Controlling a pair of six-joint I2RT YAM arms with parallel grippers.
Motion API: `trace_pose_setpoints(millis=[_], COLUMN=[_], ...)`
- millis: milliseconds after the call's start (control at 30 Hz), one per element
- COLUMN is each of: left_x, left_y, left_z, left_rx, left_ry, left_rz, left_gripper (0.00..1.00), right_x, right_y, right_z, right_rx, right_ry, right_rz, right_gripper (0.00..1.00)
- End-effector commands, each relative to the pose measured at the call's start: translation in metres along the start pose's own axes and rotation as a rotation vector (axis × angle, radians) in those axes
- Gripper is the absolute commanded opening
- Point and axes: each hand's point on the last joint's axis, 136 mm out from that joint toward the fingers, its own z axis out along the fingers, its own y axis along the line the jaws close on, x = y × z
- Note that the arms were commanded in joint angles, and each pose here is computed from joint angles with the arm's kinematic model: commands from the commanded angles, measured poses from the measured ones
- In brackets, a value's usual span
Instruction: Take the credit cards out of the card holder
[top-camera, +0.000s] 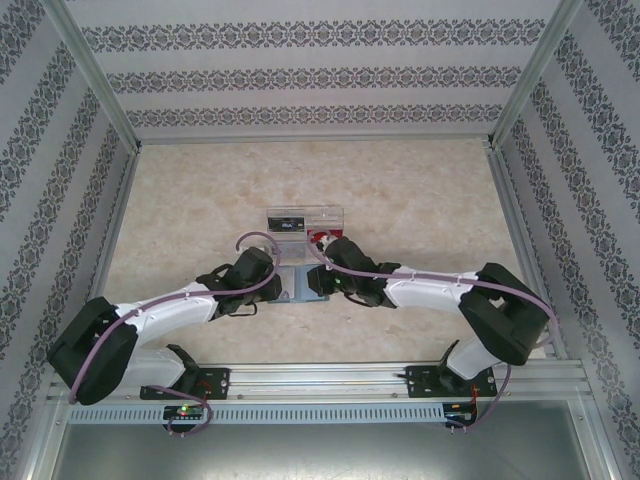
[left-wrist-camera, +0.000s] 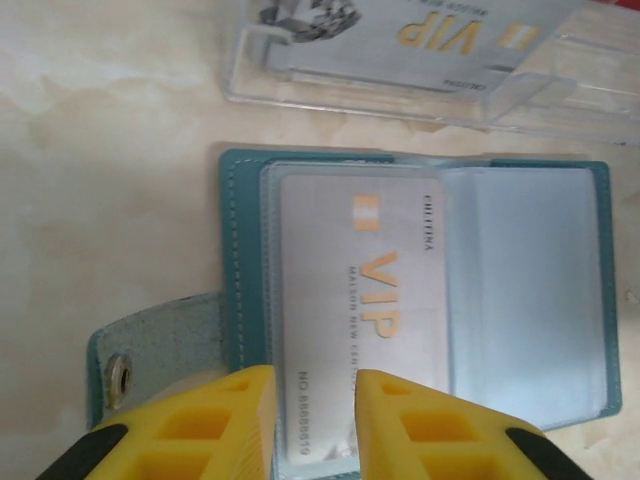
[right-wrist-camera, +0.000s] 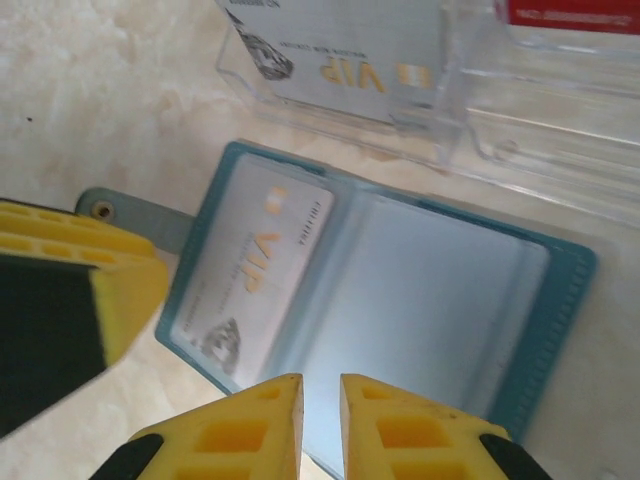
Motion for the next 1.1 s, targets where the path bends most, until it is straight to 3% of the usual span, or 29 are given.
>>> trace_pose_setpoints(millis=[0, 233, 1067], left_x=[0.0, 0.003, 0.015], left_y=[-0.003, -0.002, 0.006], left_z=[0.005, 0.009, 0.019], left_rx=[0.051, 0.071, 0.055], left_ry=[-0.003, 0.003, 0.038], left_rz=[0.01, 0.009, -0.02], left_gripper=[0.26, 0.16, 0.12], right_x=[-0.011, -0.012, 0.013], right_y=[0.021, 0.033, 0.016], right_z=[0.011, 0.031, 0.065], right_rx=[-0.062, -0.097, -0.069], right_ry=[-0.017, 0.006, 0.079], right_rz=[0.078, 0.151, 0.274], right_gripper=[0.19, 0.22, 0.18])
